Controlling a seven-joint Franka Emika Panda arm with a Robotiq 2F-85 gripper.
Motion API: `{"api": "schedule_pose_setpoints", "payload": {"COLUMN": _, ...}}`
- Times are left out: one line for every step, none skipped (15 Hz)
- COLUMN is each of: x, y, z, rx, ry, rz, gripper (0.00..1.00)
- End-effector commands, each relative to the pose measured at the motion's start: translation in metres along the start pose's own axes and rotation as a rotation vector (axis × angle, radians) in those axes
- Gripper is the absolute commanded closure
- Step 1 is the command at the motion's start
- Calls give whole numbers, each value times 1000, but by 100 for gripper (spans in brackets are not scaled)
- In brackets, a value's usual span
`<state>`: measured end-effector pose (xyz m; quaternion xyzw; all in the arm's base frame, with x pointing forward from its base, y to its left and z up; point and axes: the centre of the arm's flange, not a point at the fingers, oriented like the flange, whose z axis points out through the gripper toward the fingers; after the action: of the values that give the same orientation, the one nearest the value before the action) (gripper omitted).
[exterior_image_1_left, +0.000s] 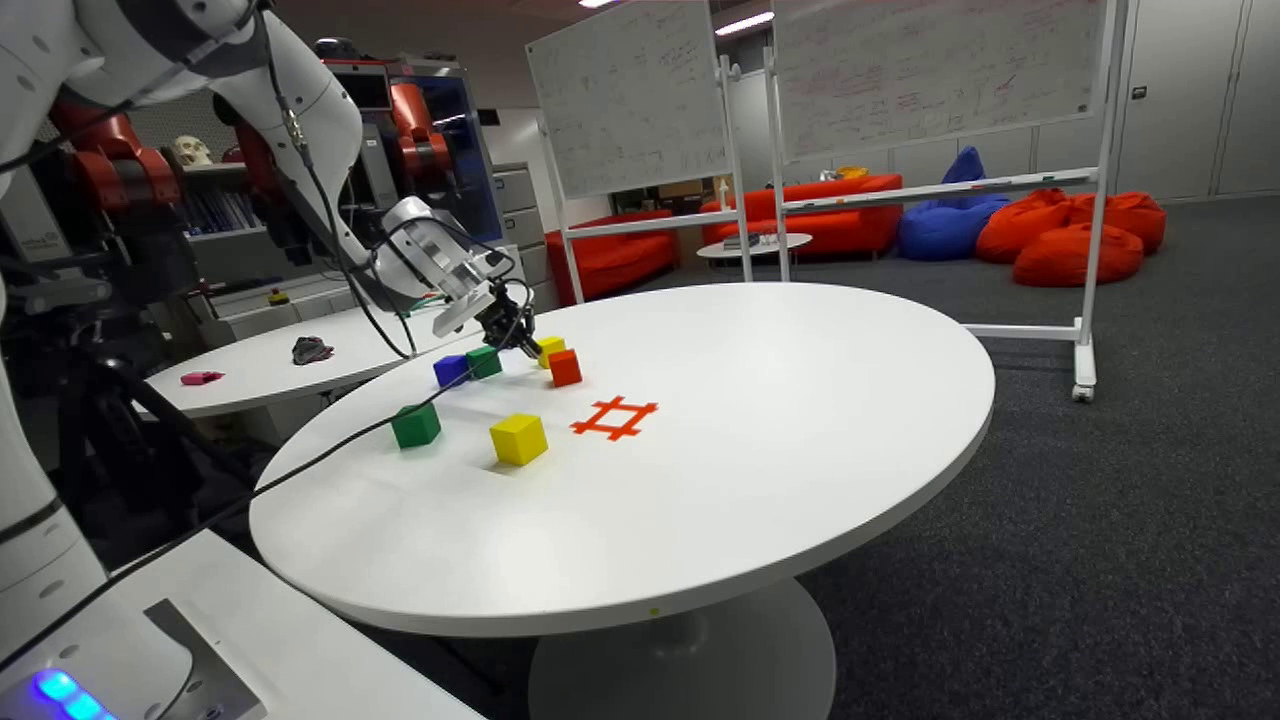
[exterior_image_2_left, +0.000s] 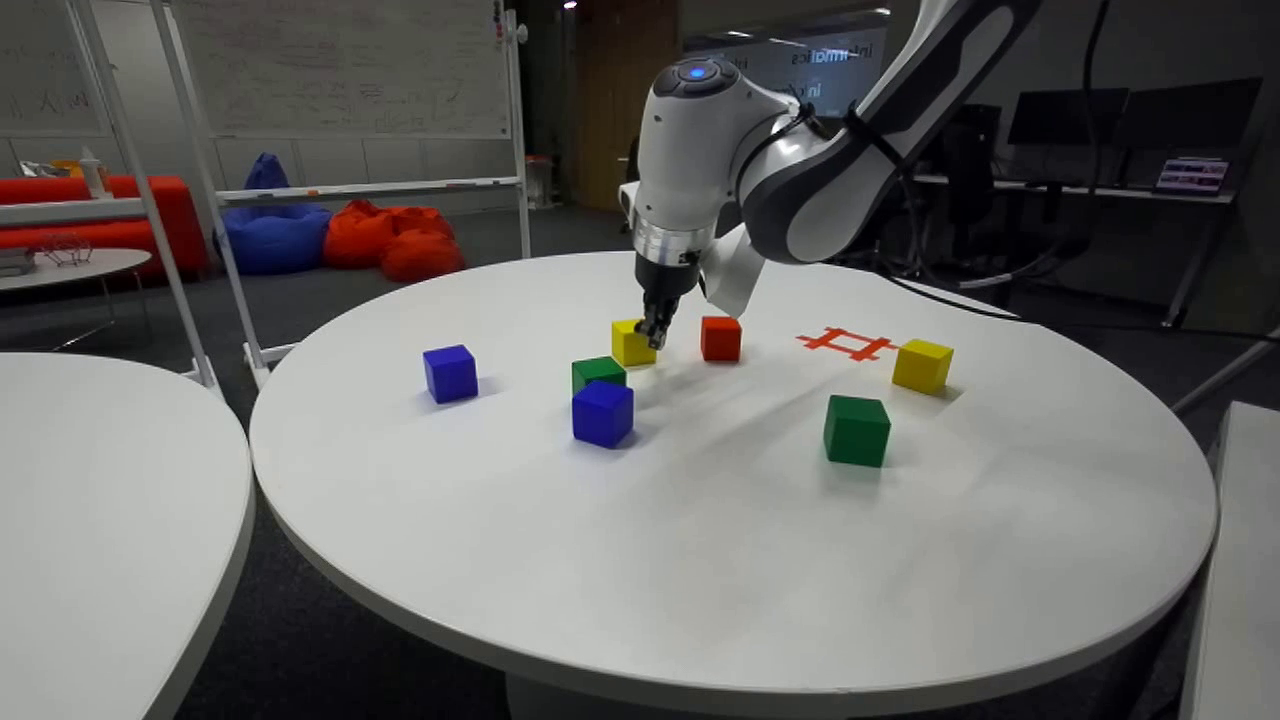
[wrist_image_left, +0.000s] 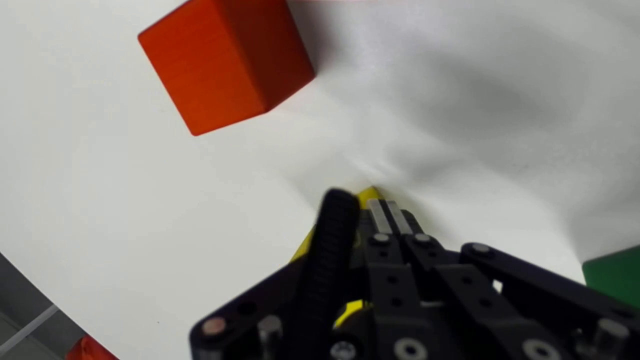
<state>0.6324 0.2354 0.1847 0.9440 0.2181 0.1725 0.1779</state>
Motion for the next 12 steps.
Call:
{"api": "schedule_pose_setpoints", "payload": {"x": 3, "y": 4, "z": 0, "rx": -23, "ry": 2, "rz": -36, "gripper": 100}}
{"api": "schedule_pose_setpoints", "payload": {"x": 2, "y": 4, "z": 1, "rx": -30, "ry": -4, "rz": -37, "gripper": 100}}
{"api": "schedule_pose_setpoints", "payload": {"x": 0, "y": 6, "z": 4, "rx": -37, "ry": -11, "rz": -38, "gripper": 100}}
{"api": "schedule_pose_setpoints", "payload": {"x": -3, "y": 8, "z": 7, "rx": -46, "ry": -21, "rz": -37, "gripper": 100}}
{"api": "schedule_pose_setpoints", "payload": {"x": -6, "y": 11, "z": 9, "rx": -56, "ry": -31, "rz": -35, "gripper": 100}}
{"api": "schedule_pose_setpoints", "payload": {"x": -10, "y": 14, "z": 12, "rx": -68, "ry": -43, "rz": -33, "gripper": 100}}
{"api": "schedule_pose_setpoints", "payload": {"x": -14, "y": 17, "z": 14, "rx": -79, "ry": -54, "rz": -31, "gripper": 100}}
{"api": "schedule_pose_setpoints", "payload": {"x": -18, "y": 21, "z": 16, "rx": -89, "ry": -64, "rz": -30, "gripper": 100}}
{"api": "schedule_pose_setpoints", "payload": {"x": -21, "y": 24, "z": 18, "rx": -102, "ry": -75, "rz": -30, "gripper": 100}}
{"api": "schedule_pose_setpoints", "payload": {"x": -24, "y": 27, "z": 20, "rx": -112, "ry": -83, "rz": -34, "gripper": 100}}
{"api": "schedule_pose_setpoints", "payload": {"x": -27, "y": 29, "z": 22, "rx": -120, "ry": -92, "rz": -36, "gripper": 100}}
{"api": "schedule_pose_setpoints", "payload": {"x": -30, "y": 30, "z": 25, "rx": -128, "ry": -102, "rz": -41, "gripper": 100}}
